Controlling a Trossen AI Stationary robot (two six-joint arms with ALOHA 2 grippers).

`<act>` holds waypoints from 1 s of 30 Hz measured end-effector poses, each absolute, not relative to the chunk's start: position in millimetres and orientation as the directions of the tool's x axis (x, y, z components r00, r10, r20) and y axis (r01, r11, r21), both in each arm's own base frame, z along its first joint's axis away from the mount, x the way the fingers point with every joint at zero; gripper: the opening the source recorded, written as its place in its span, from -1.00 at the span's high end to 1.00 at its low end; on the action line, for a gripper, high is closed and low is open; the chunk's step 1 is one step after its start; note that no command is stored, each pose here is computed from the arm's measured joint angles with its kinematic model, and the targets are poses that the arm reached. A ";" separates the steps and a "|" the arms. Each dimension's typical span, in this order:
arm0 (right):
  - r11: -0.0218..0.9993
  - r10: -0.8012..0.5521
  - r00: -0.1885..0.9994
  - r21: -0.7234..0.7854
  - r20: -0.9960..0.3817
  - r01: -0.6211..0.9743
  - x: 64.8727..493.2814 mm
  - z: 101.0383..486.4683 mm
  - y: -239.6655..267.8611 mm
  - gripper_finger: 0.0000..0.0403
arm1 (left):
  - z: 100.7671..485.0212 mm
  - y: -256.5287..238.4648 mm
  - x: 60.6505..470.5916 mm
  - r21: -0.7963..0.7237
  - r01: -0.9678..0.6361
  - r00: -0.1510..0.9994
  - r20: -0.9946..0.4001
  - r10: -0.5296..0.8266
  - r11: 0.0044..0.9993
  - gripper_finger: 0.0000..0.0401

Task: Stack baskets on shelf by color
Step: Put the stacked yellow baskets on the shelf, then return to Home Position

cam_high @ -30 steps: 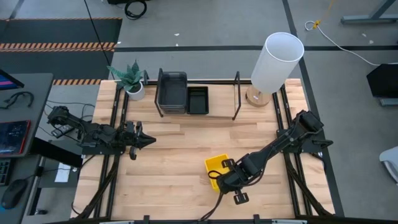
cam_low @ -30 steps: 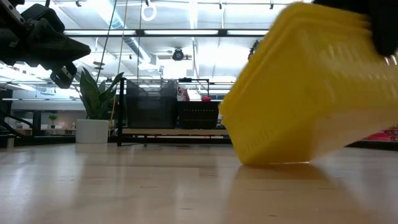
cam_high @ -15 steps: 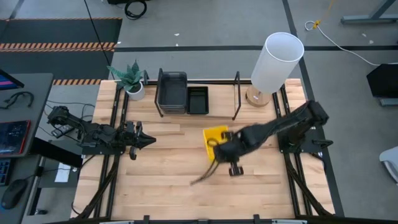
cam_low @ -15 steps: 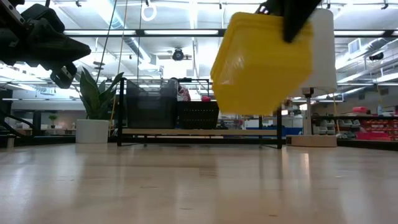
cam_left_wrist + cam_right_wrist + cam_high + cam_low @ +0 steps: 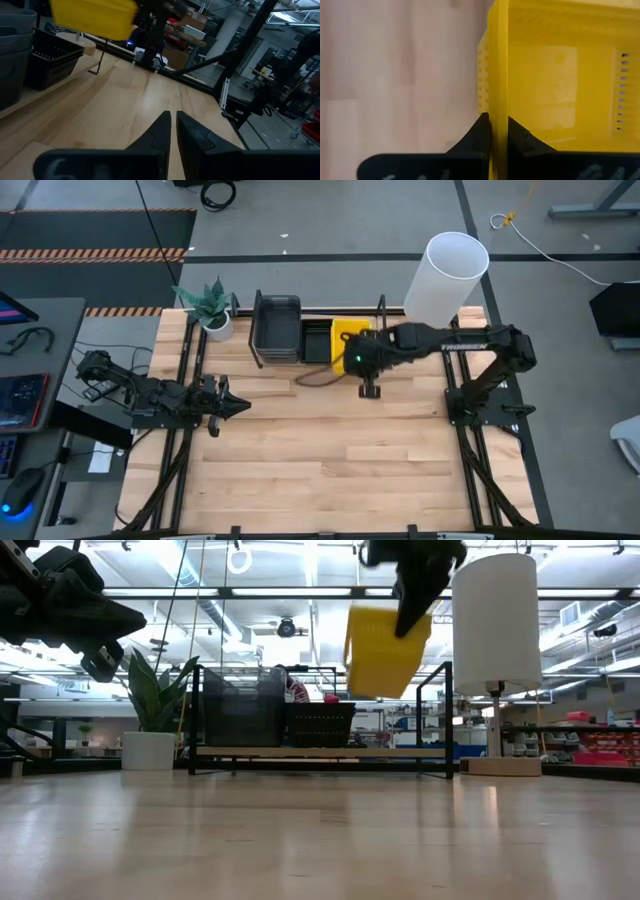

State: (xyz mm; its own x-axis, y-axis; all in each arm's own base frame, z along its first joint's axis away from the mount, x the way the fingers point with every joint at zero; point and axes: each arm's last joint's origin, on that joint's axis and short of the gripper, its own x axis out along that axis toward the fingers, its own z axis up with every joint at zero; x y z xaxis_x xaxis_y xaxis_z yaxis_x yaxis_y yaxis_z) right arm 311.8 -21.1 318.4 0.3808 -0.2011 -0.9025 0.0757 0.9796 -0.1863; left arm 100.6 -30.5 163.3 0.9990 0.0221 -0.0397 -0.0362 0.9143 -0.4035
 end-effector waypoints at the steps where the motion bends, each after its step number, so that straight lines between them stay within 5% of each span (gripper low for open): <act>1: 0.978 -0.209 0.366 -0.195 -0.907 0.076 312.8 315.2 -27.8 0.89 | 163.4 -30.5 100.6 -0.404 -0.036 0.999 -0.039 0.022 0.914 0.82; 13: 0.982 -0.184 0.264 -0.188 -0.947 0.012 314.7 292.8 -74.5 0.87 | 162.8 -30.5 100.6 -0.401 -0.039 0.999 -0.045 0.023 0.915 0.87; 30: 0.987 -0.156 0.180 -0.146 -0.971 0.065 329.0 259.6 -89.2 0.47 | 162.9 -30.5 100.6 -0.401 -0.038 0.999 -0.045 0.022 0.915 0.87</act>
